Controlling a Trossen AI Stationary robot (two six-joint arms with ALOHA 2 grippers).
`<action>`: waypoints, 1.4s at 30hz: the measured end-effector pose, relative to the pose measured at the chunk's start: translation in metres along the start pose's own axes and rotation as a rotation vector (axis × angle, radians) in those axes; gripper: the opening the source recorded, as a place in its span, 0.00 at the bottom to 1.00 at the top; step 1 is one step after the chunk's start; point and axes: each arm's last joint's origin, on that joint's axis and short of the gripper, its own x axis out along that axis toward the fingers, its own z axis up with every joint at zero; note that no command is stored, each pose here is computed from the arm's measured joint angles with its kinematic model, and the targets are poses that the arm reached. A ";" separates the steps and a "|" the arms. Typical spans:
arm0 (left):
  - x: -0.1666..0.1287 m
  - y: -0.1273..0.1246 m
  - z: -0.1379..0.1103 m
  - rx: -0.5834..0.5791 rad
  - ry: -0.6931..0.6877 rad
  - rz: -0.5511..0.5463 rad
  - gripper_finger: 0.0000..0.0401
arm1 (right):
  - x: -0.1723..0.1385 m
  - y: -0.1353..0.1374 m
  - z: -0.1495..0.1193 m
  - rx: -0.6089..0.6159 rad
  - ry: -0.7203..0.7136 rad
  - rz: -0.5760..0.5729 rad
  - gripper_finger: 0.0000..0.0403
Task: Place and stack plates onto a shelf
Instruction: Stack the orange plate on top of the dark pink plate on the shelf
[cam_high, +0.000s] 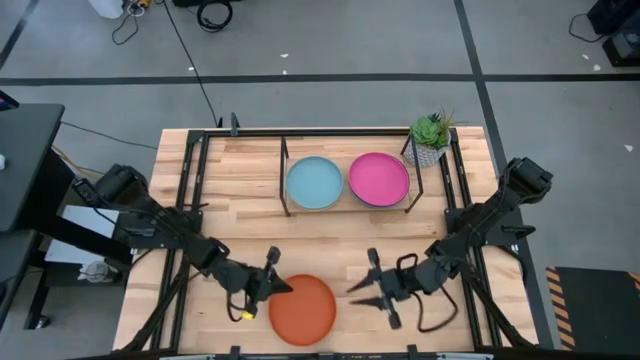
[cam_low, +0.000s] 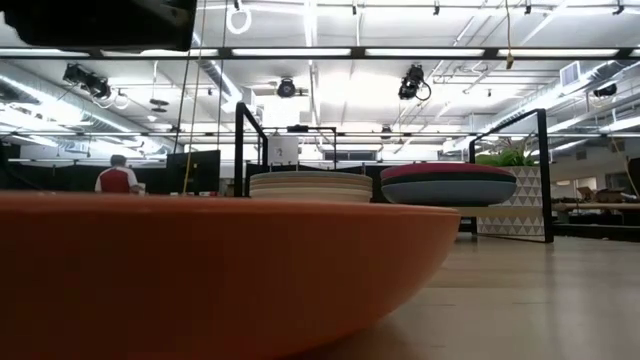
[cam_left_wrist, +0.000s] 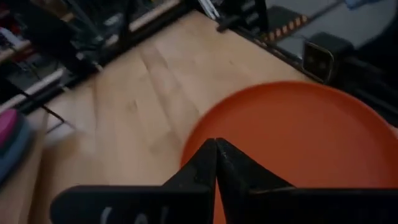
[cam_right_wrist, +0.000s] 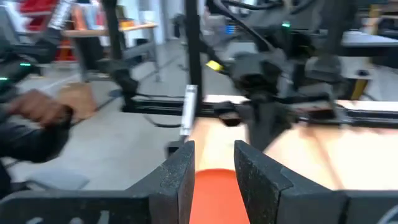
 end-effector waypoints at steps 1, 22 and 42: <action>-0.002 0.002 -0.001 -0.007 -0.015 0.006 0.04 | 0.001 -0.004 0.000 0.000 0.001 -0.027 0.29; -0.037 -0.006 -0.057 -0.100 -0.187 0.093 0.02 | 0.072 -0.025 -0.029 -0.017 0.423 -0.240 0.27; -0.045 0.000 -0.069 -0.225 -0.258 0.068 0.02 | 0.116 0.025 -0.058 -0.575 0.833 -0.059 0.29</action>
